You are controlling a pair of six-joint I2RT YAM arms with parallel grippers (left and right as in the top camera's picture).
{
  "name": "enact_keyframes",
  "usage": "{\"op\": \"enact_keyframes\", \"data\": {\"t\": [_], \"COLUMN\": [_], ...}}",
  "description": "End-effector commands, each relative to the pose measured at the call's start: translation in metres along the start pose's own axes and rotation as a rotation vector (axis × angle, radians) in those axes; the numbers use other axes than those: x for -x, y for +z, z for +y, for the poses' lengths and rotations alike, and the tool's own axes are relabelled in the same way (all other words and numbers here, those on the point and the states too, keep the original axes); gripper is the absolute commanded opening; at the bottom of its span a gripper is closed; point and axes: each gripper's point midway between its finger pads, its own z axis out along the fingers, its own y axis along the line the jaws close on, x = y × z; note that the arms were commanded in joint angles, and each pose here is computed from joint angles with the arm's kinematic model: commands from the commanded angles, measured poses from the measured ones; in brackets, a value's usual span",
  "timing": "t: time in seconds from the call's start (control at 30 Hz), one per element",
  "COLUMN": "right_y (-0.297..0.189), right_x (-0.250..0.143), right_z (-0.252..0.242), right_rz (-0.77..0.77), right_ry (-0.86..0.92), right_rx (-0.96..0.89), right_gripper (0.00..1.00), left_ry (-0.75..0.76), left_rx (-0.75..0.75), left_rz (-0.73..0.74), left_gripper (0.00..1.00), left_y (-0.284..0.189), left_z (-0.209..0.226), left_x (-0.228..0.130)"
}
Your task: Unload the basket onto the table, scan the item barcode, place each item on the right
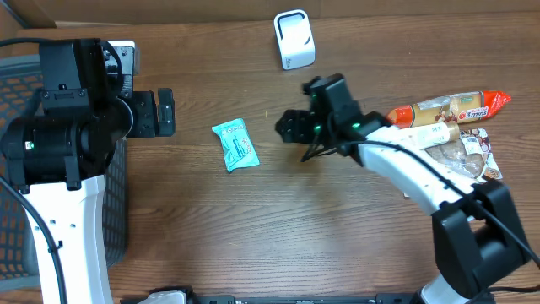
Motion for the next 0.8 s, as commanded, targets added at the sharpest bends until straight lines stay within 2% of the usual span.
{"op": "enact_keyframes", "data": {"t": [0.0, 0.13, 0.2, 0.33, 0.77], "right_y": [0.003, 0.004, 0.020, 0.048, 0.130], "right_x": [-0.002, 0.023, 0.041, 0.047, -0.019], "right_z": [0.030, 0.049, 0.057, 0.060, 0.048], "right_rz": [-0.003, -0.025, -0.002, 0.046, 0.206], "right_ry": [-0.174, -0.268, -0.331, -0.417, -0.445], "right_rx": [0.074, 0.097, 0.087, 0.080, 0.076], "right_gripper": [0.70, 0.70, 0.71, 0.71, 0.70], "left_ry": [0.015, 0.015, 0.015, 0.015, 0.015], "left_rx": [0.009, 0.009, 0.009, 0.009, 0.009], "left_rz": [-0.003, -0.003, -0.003, -0.003, -0.003], "left_gripper": [0.99, 1.00, 1.00, 0.99, 0.99], "left_y": [0.001, 0.001, 0.001, 0.001, 0.001], "left_z": [0.003, 0.003, 0.003, 0.003, 0.002], "left_x": [0.002, 0.002, 0.002, 0.002, 0.002]}}
